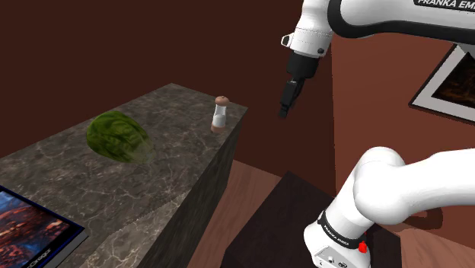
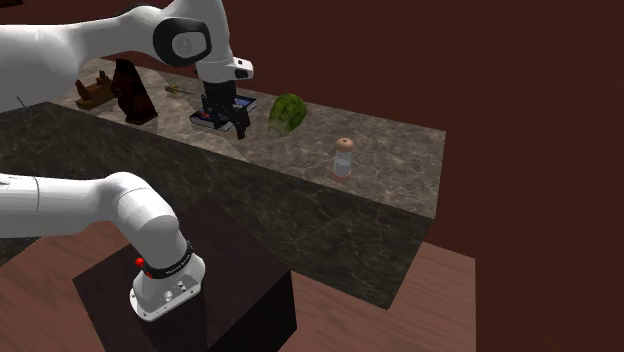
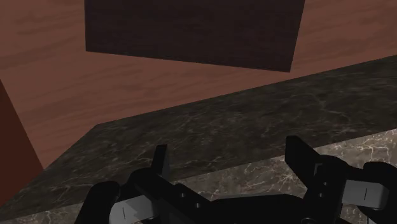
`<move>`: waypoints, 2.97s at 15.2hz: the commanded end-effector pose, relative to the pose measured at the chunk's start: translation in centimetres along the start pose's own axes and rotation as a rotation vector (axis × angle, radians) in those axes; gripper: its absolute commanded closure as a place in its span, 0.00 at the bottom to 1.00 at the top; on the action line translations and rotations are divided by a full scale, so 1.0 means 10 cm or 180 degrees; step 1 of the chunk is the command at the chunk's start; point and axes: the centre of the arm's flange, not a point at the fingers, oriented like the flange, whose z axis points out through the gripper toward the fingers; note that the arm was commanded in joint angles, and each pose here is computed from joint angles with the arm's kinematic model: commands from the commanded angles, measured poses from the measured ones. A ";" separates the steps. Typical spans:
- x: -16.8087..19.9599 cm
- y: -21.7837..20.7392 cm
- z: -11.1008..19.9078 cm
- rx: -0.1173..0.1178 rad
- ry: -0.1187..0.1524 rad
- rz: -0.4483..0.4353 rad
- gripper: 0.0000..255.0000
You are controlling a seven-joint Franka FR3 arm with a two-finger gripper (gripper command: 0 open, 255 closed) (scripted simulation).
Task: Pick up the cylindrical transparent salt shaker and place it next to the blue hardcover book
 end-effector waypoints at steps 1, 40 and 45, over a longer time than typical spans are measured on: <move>0.00 0.00 0.00 0.0000 0.0000 0.0000 0.00; 3.37 2.15 1.42 -0.0021 0.0283 -0.0341 0.00; 3.38 2.15 1.51 -0.0021 0.0283 -0.0341 0.00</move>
